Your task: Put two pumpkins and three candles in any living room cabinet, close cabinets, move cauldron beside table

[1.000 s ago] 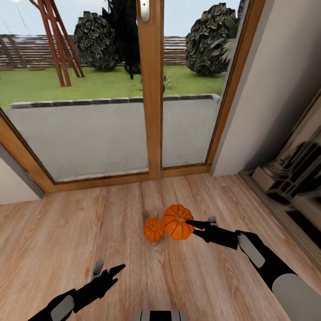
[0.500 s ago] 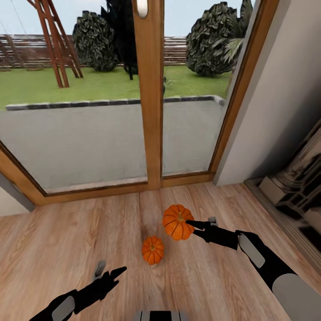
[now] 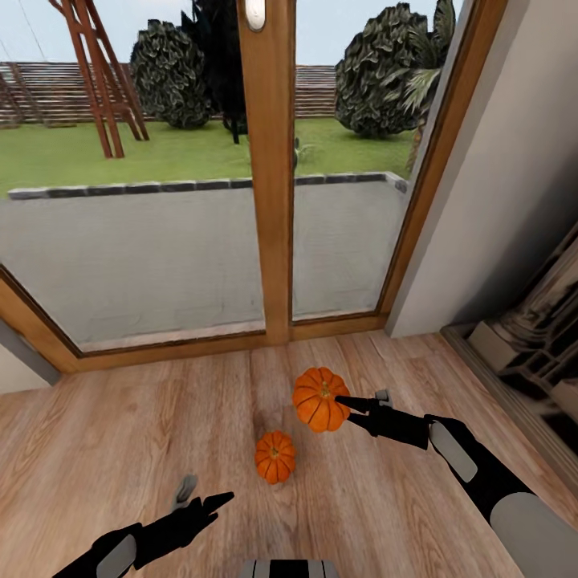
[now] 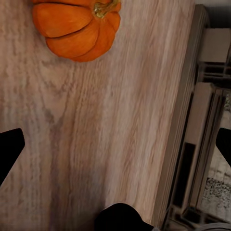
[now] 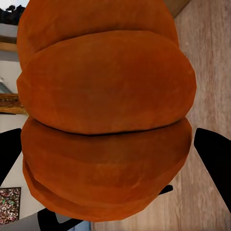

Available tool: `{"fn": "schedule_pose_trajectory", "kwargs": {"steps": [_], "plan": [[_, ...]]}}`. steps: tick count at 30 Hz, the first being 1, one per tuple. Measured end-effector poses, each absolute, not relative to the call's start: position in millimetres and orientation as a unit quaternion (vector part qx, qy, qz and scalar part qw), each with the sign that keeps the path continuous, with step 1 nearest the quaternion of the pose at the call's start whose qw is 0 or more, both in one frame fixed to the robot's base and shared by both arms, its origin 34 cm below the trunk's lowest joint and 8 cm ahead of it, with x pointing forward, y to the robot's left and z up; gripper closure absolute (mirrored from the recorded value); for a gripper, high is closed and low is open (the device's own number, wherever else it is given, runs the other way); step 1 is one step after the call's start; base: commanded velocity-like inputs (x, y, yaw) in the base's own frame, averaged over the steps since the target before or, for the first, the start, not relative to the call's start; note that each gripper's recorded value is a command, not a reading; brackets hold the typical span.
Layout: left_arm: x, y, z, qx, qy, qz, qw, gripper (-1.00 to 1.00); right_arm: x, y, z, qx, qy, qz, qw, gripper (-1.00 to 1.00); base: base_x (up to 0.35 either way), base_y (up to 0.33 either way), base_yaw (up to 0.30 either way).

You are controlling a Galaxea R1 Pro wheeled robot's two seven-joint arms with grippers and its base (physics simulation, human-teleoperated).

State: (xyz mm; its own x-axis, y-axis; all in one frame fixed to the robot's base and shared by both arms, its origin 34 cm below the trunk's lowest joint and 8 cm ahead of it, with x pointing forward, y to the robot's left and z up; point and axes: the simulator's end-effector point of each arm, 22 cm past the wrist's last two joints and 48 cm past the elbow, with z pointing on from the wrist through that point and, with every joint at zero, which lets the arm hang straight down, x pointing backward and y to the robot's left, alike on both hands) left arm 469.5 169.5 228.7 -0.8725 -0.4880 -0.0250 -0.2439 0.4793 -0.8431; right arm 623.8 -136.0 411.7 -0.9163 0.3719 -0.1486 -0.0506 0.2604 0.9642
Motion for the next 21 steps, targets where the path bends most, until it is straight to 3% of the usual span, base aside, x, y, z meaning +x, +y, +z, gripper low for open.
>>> {"fn": "schedule_pose_trajectory", "kwargs": {"steps": [14, 21], "plan": [[469.0, 169.0, 229.0, -0.213, 0.850, -0.464, 0.131, -1.00, 623.5, -135.9, 411.4, 0.103, 0.775, 0.599, 0.176, 1.00, 0.145, -0.004, 0.000], [469.6, 169.9, 229.0, -0.215, 0.850, -0.463, 0.132, -1.00, 623.5, -135.9, 411.4, 0.103, 0.775, 0.598, 0.176, 1.00, 0.135, -0.144, 0.000]]}}
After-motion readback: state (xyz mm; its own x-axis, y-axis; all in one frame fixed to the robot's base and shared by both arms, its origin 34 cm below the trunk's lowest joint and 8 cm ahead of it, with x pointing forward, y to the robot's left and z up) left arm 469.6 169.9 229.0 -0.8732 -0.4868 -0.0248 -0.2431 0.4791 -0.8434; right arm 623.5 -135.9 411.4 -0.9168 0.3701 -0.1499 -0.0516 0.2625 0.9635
